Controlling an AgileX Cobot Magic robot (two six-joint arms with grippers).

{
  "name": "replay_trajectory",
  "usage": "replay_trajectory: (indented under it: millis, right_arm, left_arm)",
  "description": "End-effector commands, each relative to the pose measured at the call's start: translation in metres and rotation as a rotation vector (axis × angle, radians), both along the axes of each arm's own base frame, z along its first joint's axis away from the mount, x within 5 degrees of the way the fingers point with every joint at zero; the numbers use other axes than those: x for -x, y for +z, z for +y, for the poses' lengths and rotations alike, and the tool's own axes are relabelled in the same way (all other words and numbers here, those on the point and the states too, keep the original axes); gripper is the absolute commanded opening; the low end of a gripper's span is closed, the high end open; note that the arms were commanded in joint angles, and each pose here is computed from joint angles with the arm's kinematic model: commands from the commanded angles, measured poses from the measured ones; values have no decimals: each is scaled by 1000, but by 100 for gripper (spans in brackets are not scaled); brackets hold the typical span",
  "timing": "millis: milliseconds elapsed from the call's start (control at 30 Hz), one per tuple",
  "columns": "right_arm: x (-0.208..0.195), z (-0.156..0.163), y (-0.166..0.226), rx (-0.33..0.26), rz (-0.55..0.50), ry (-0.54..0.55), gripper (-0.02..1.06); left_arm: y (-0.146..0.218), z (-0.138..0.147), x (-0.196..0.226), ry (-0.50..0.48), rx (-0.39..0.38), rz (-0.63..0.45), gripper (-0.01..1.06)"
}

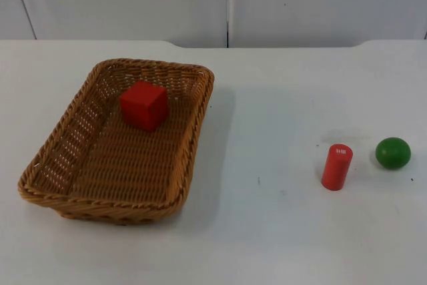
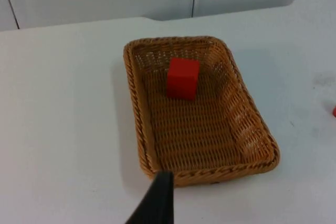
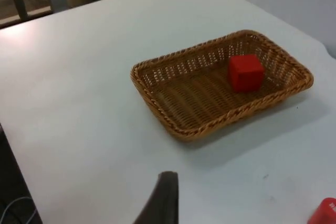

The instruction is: Pick up the basket with the left hand and place the object to the left of the red cylinder into the basket with the right hand.

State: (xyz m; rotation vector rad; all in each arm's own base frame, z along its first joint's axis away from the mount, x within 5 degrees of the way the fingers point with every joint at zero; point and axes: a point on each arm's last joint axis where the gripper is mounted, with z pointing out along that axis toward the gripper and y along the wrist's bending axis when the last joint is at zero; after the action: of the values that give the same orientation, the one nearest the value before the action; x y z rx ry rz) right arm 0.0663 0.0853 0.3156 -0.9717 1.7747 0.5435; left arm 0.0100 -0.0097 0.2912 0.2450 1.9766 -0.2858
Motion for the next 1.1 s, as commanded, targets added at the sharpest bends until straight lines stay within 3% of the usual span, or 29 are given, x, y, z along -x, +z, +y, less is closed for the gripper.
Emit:
replay_trajectory:
  millis: [0,167,333,500,1067]
  right_arm:
    - [9,-11,2,-11,-15,-1,81]
    - [23,-26,4,-50,-9,-7,81]
    - [35,-40,4,-76,-9,-7,81]
    - [47,-54,3,-92,-29,-3,81]
    - [67,-88,-12,-87,-2,-100,81]
  left_arm:
    - [0,3,6,12,0,-26,89]
    - [-1,8,15,29,-26,-51,89]
    - [-7,13,17,55,-90,11,89]
    - [-9,13,17,57,-97,21,89]
    - [-16,13,14,58,-106,53,89]
